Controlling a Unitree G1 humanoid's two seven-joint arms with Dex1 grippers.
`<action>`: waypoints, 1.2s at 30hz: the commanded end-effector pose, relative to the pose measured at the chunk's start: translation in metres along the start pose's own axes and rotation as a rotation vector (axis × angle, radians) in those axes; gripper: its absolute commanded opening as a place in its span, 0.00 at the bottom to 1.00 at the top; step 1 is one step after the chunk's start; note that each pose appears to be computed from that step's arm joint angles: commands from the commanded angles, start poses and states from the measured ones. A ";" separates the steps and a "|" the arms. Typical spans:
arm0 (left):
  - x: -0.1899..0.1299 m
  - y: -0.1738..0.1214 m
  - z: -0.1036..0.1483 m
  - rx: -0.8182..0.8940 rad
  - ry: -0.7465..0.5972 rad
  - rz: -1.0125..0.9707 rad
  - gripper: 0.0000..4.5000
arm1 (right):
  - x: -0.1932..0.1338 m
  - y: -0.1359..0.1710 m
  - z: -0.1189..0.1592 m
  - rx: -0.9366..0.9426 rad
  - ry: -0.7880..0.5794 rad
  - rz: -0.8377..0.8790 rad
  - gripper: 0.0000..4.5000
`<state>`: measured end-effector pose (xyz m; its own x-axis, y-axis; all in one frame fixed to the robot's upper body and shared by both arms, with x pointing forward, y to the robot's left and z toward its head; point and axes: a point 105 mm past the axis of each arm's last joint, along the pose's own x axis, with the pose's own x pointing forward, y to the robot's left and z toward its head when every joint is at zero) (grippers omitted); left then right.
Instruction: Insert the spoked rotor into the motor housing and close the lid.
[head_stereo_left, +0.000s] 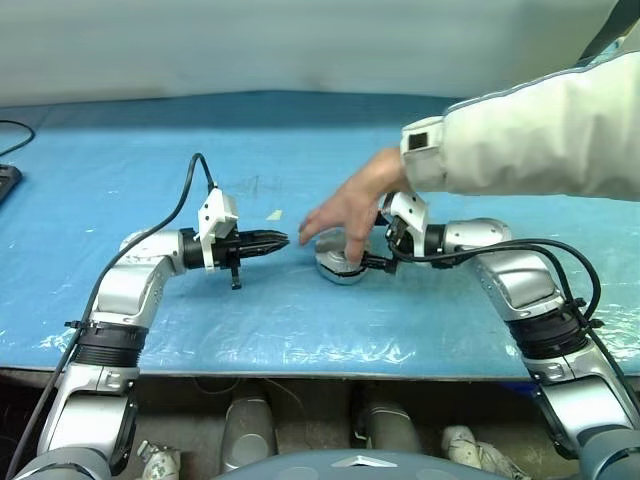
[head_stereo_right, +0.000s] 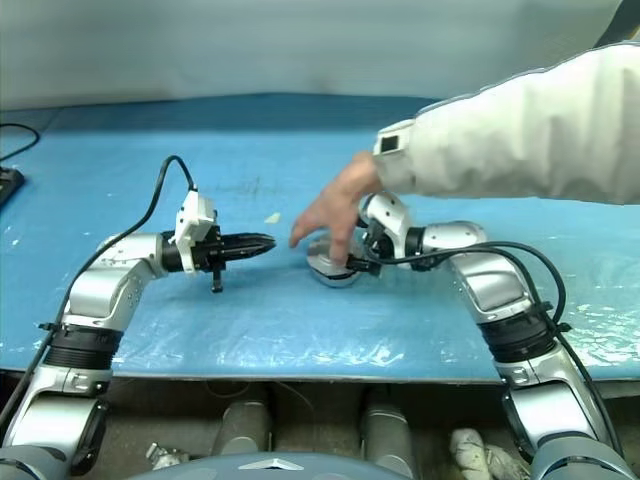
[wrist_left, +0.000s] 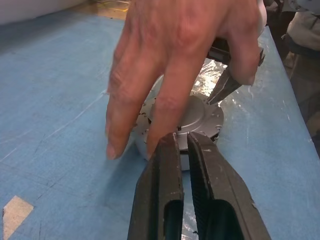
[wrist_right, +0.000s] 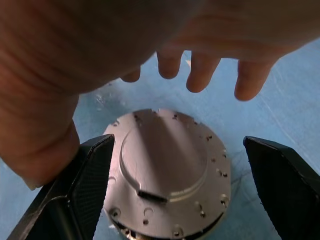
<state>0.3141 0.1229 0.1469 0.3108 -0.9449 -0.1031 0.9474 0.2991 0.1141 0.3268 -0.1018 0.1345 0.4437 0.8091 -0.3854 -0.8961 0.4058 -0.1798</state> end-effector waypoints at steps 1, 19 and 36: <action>0.000 0.002 0.013 0.047 -0.026 -0.001 0.08 | -0.016 -0.009 0.009 -0.039 -0.030 -0.060 0.97; 0.013 0.006 0.017 0.065 -0.030 -0.040 0.08 | -0.063 -0.022 -0.025 0.027 0.059 -0.216 0.97; 0.012 0.017 0.025 0.056 -0.055 0.008 0.08 | -0.055 -0.019 -0.014 0.011 0.024 -0.202 0.97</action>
<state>0.3276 0.1109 0.1564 0.2905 -0.9523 -0.0933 0.9512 0.2769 0.1360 0.3196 -0.1670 0.1297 0.6122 0.6764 -0.4094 -0.7846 0.5838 -0.2087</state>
